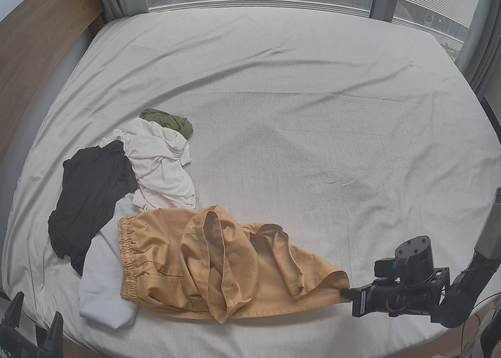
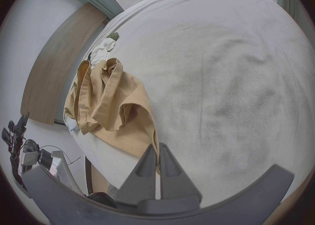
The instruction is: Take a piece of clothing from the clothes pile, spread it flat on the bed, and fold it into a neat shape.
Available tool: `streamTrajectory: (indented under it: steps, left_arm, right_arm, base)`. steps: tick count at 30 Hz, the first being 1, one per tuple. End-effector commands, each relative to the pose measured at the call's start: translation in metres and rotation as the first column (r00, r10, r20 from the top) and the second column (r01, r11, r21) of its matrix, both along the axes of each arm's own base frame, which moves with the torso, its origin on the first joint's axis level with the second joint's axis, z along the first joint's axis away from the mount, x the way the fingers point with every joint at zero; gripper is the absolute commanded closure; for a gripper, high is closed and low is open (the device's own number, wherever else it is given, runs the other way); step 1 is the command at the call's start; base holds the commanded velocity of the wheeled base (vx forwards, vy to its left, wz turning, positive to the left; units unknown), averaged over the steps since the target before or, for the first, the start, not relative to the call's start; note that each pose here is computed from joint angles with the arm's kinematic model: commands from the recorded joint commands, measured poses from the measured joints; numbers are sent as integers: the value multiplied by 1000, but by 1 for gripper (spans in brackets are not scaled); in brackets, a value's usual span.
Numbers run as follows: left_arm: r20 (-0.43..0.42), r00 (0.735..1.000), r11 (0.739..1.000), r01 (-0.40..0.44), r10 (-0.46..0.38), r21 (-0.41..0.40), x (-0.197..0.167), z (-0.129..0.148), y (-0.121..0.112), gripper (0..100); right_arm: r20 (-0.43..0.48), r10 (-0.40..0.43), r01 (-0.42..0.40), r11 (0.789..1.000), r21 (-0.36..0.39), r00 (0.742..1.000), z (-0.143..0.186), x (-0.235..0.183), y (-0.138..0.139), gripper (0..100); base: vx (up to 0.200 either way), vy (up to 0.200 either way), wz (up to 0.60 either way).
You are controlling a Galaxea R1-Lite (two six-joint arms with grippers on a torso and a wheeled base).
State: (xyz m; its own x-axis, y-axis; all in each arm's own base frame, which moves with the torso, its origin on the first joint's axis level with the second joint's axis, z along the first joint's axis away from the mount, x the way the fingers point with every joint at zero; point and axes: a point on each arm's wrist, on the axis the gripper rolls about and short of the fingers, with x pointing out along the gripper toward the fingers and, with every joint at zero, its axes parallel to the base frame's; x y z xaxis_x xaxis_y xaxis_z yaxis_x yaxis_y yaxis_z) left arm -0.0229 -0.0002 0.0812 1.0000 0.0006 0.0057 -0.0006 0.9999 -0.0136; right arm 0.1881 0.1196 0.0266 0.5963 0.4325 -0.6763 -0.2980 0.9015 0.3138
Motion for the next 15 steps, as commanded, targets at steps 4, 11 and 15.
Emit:
streamTrajectory:
  steps: [4, 11, 15]
  left_arm:
    - [-3, 1000, 1000, -1, 1, 1, 0, -5, 0, 0]
    - [-3, 1000, 1000, -1, 1, 0, 0, -5, 0, 0]
    - [-3, 1000, 1000, -1, 1, 0, 0, -5, 0, 0]
  right_arm:
    - [-20, -49, 48, 999, -16, 999, 0, -9, -20, 100]
    - [-27, -77, 77, 997, -10, 997, -2, -16, -32, 100]
    - [-46, -92, 91, 996, -20, 995, -4, -21, -38, 100]
  base:
    - [0, 0, 0]
    - [0, 0, 0]
    - [0, 0, 0]
